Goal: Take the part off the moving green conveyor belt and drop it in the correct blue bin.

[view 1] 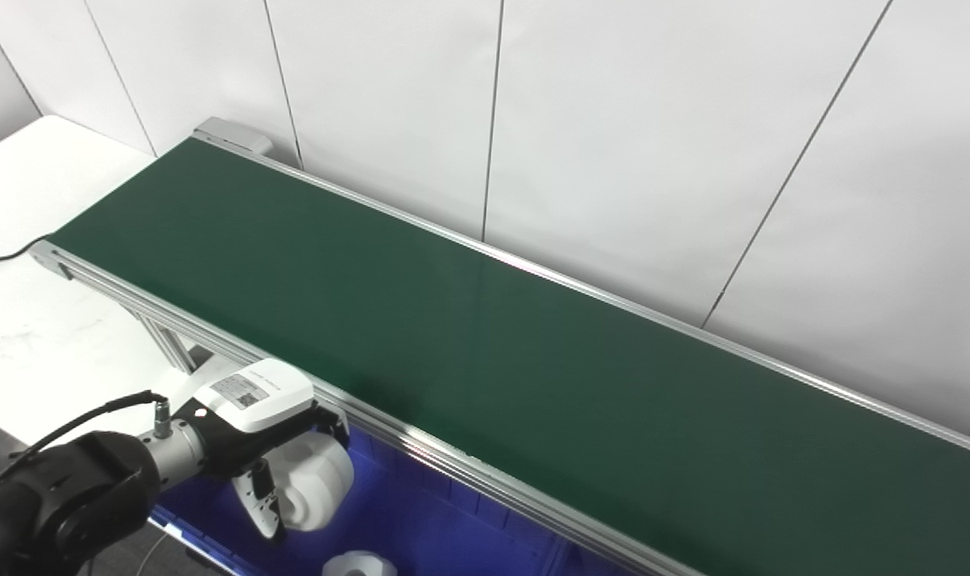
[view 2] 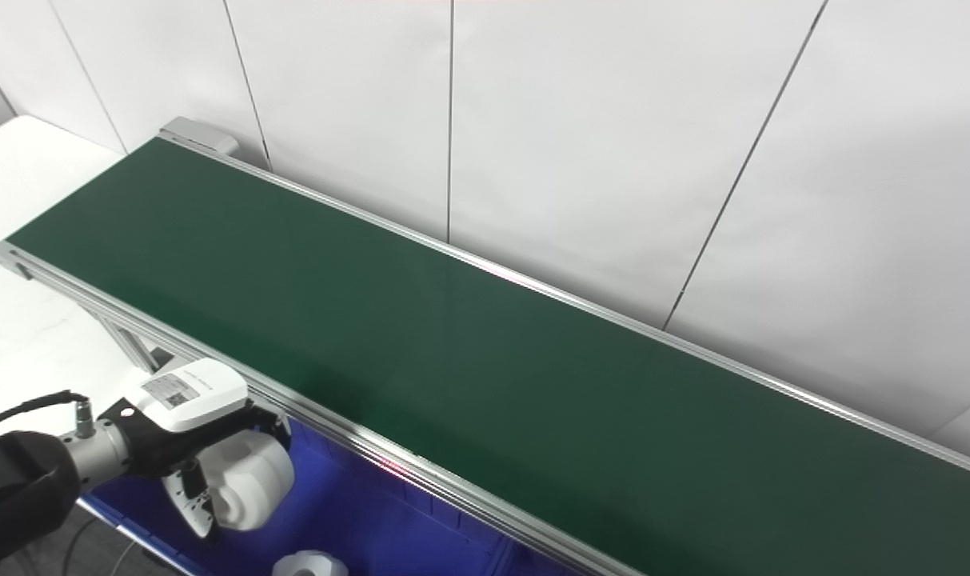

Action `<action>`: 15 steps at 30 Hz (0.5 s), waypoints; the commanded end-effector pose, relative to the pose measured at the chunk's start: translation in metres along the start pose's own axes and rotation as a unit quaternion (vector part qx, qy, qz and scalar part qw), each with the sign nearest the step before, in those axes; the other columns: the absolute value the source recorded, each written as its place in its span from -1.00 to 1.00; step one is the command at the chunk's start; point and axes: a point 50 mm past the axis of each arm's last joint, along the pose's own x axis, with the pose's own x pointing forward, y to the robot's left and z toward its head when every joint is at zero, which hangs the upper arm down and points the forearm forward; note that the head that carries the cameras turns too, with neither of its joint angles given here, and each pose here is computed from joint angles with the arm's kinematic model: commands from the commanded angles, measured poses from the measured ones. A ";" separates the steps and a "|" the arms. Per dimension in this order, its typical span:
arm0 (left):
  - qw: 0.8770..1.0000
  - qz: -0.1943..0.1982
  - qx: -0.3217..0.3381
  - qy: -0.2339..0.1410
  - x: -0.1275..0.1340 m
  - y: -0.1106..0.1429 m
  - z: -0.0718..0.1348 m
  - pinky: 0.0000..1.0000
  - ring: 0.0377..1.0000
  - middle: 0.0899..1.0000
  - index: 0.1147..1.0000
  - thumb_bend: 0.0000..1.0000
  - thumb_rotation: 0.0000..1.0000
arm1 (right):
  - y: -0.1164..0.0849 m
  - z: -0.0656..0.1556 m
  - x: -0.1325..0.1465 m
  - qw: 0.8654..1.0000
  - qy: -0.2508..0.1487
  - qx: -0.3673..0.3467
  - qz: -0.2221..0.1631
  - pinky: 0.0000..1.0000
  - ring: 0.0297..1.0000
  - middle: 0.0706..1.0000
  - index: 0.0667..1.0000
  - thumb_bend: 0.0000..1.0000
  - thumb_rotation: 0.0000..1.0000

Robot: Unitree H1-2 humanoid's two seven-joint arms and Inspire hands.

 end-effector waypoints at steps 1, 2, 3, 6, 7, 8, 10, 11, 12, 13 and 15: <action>1.000 0.010 0.028 0.006 -0.006 0.014 -0.002 0.49 0.62 0.72 0.66 1.00 -0.07 | -0.001 0.009 -0.003 1.000 -0.019 0.001 0.003 1.00 1.00 1.00 1.00 0.60 1.00; 0.999 0.010 0.031 0.006 -0.007 0.015 -0.002 0.50 0.63 0.72 0.66 1.00 -0.02 | -0.001 0.009 -0.003 1.000 -0.020 0.001 0.003 1.00 1.00 1.00 1.00 0.59 1.00; 0.999 0.009 0.033 0.005 -0.007 0.016 -0.002 0.50 0.64 0.72 0.67 1.00 0.01 | -0.001 0.010 -0.004 1.000 -0.020 0.001 0.003 1.00 1.00 1.00 1.00 0.59 1.00; 0.999 0.011 0.038 0.002 -0.009 0.018 -0.002 0.49 0.61 0.70 0.66 1.00 0.04 | 0.000 0.010 -0.003 1.000 -0.022 0.000 0.005 1.00 1.00 1.00 1.00 0.57 1.00; 0.999 0.012 0.038 -0.001 -0.010 0.019 -0.001 0.48 0.61 0.70 0.66 1.00 0.04 | 0.000 0.010 -0.003 1.000 -0.023 -0.001 0.006 1.00 1.00 1.00 1.00 0.57 1.00; 0.999 0.013 0.037 -0.002 -0.011 0.020 -0.001 0.48 0.60 0.70 0.66 1.00 0.04 | 0.000 0.010 -0.003 1.000 -0.022 -0.001 0.006 1.00 1.00 1.00 1.00 0.56 1.00; 0.999 0.016 0.035 -0.003 -0.012 0.021 -0.001 0.49 0.60 0.70 0.65 1.00 0.03 | 0.000 0.010 -0.003 1.000 -0.022 -0.001 0.006 1.00 1.00 1.00 1.00 0.57 1.00; 0.999 0.019 0.035 -0.005 -0.013 0.022 0.000 0.49 0.60 0.70 0.65 1.00 0.03 | 0.000 0.010 -0.003 1.000 -0.022 -0.001 0.007 1.00 1.00 1.00 1.00 0.57 1.00; 0.999 0.021 0.036 -0.006 -0.014 0.022 0.001 0.47 0.59 0.68 0.64 1.00 0.02 | 0.000 0.010 -0.003 1.000 -0.022 -0.002 0.007 1.00 1.00 1.00 1.00 0.57 1.00; 0.999 0.029 0.031 -0.012 -0.015 0.024 0.002 0.46 0.58 0.68 0.63 1.00 0.02 | 0.001 0.011 -0.003 1.000 -0.022 0.000 0.007 1.00 1.00 1.00 1.00 0.57 1.00; 0.998 0.048 0.012 -0.027 -0.018 0.026 0.005 0.40 0.55 0.64 0.59 1.00 0.00 | 0.001 0.011 -0.003 1.000 -0.022 0.001 0.007 1.00 1.00 1.00 1.00 0.58 1.00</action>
